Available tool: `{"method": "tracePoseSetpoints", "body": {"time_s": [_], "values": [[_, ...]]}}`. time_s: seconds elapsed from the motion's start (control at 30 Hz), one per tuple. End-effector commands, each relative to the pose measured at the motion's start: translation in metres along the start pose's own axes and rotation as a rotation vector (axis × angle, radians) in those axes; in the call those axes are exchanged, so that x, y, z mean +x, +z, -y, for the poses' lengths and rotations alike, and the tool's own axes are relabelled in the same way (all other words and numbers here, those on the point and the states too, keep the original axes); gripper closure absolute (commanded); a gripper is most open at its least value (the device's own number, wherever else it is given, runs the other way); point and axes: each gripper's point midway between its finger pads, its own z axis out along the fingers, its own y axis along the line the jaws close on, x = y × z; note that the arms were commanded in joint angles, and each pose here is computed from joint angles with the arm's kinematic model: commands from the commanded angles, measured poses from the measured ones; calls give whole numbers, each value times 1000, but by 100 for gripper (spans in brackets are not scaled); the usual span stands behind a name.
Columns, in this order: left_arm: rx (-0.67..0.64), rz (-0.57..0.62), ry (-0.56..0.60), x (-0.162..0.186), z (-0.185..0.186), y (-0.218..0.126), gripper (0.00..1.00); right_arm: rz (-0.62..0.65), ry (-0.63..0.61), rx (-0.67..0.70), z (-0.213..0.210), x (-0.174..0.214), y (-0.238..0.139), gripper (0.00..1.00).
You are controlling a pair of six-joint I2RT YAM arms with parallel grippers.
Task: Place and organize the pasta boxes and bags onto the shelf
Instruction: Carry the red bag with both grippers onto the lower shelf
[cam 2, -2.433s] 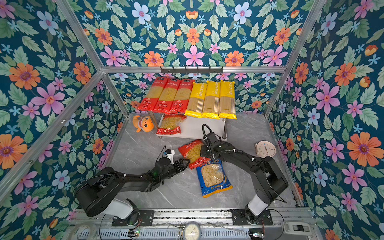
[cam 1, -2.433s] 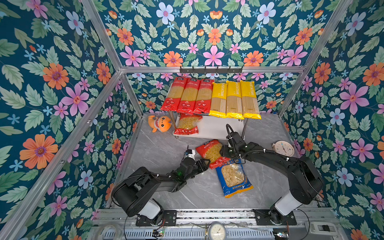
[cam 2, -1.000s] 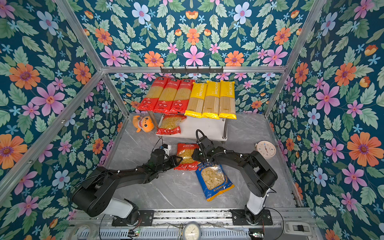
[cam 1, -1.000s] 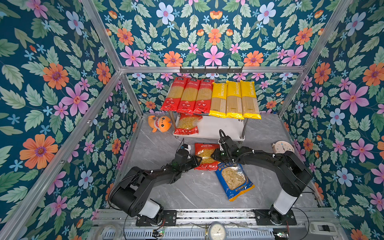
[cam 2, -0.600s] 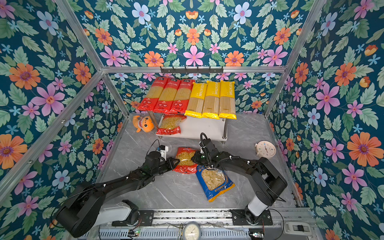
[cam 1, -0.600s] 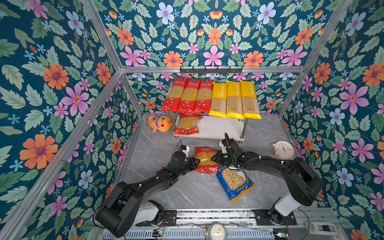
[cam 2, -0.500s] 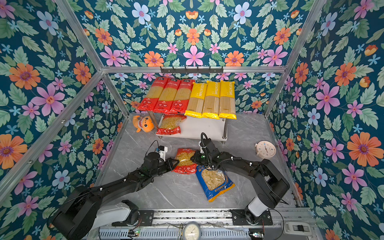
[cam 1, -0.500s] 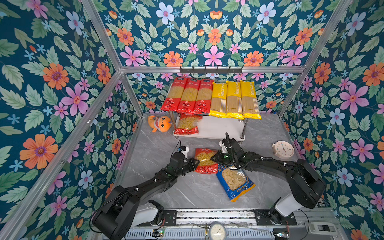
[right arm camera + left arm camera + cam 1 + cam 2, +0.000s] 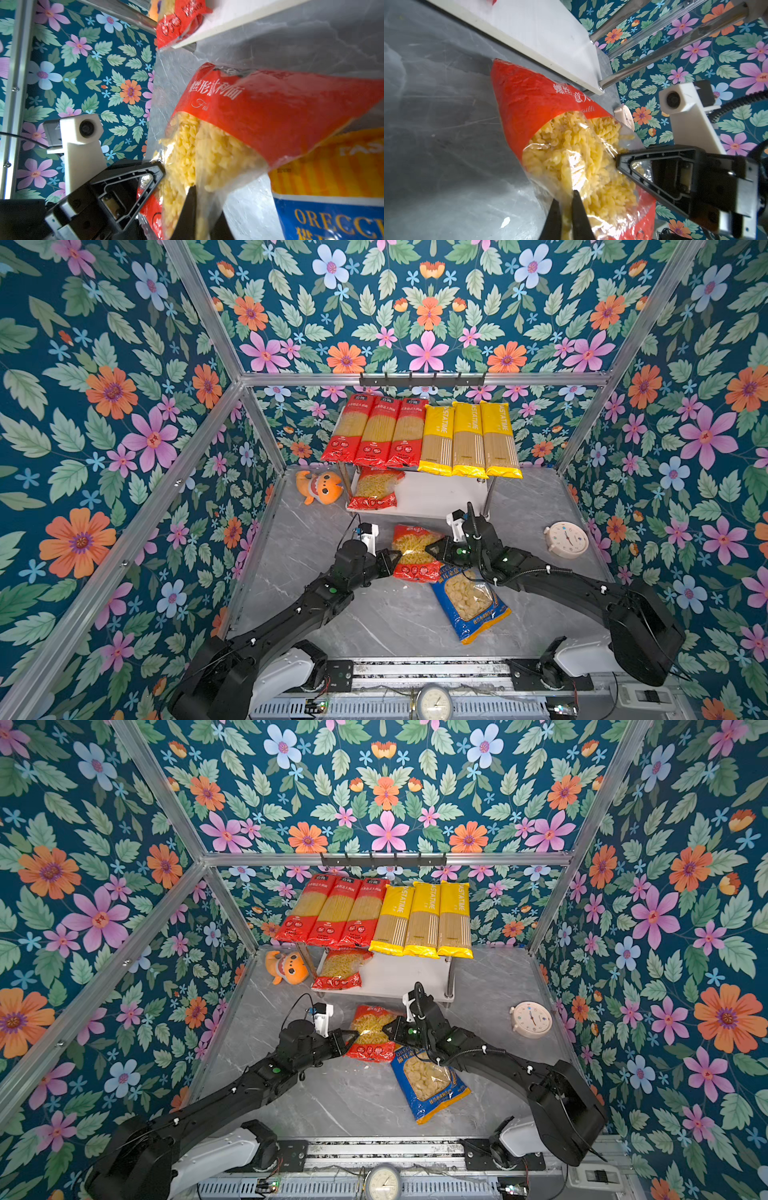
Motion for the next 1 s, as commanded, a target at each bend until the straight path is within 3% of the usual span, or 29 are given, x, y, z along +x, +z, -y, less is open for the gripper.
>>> {"method": "tracePoseSetpoints", "body": {"time_s": [0.0, 0.23, 0.6, 0.97], "values": [[49, 105, 102, -27, 19, -1, 100, 182, -116, -89, -29, -38, -7, 100], [75, 177, 235, -59, 42, 13, 100, 332, -238, -114, -46, -73, -10, 100], [31, 230, 411, -95, 48, 48, 99, 534, -376, -129, -44, -130, -10, 100], [-34, 311, 491, -143, 25, 84, 99, 680, -449, -102, -29, -184, 28, 100]]}}
